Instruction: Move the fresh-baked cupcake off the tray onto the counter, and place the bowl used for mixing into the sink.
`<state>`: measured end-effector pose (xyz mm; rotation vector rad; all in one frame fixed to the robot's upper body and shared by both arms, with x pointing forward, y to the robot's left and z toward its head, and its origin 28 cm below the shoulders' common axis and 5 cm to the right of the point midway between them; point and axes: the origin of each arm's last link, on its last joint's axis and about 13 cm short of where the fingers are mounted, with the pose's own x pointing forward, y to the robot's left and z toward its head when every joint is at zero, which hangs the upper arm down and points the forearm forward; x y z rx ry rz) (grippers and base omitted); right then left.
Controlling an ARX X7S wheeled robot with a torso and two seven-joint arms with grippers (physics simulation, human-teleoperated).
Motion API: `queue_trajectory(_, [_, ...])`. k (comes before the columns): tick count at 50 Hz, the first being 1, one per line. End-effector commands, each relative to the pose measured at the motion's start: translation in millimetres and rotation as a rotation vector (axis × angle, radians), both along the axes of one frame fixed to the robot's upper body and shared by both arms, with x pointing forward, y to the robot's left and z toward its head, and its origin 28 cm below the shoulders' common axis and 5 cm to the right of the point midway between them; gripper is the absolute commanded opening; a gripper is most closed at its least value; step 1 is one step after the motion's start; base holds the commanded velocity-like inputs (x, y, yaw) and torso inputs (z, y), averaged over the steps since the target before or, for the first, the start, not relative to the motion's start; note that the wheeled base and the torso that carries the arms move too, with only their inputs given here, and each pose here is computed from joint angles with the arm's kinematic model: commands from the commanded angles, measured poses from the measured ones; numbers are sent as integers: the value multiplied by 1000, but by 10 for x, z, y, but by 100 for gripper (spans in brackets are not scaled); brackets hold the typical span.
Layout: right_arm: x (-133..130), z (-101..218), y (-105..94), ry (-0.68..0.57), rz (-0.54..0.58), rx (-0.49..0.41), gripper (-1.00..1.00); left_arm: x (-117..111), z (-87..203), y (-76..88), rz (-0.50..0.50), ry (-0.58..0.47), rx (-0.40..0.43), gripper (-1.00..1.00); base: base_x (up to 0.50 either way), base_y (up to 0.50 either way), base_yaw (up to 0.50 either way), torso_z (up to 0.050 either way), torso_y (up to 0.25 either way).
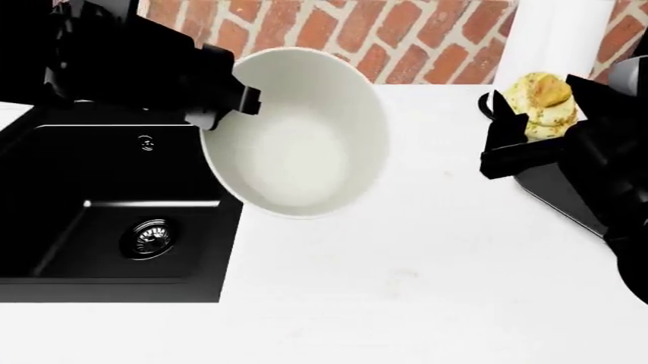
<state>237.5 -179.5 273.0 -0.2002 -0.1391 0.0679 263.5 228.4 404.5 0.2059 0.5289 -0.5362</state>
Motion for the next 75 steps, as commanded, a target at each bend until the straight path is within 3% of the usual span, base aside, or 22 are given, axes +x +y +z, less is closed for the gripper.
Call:
queue_trajectory(1, [0, -3, -1, -8, 6, -19, -100, -5, 13, 27, 14, -11, -10, -100, 0, 500, 0, 0, 0])
queue_trajectory(22, [1, -37, -26, -16, 2, -5, -100, 57, -39, -7, 13, -4, -6, -100, 0, 496, 0, 0, 0])
queue_trajectory(75, [41, -30, 47, -25, 44, -9, -100, 77, -87, 128, 92, -8, -31, -100, 0, 0, 0, 0, 0])
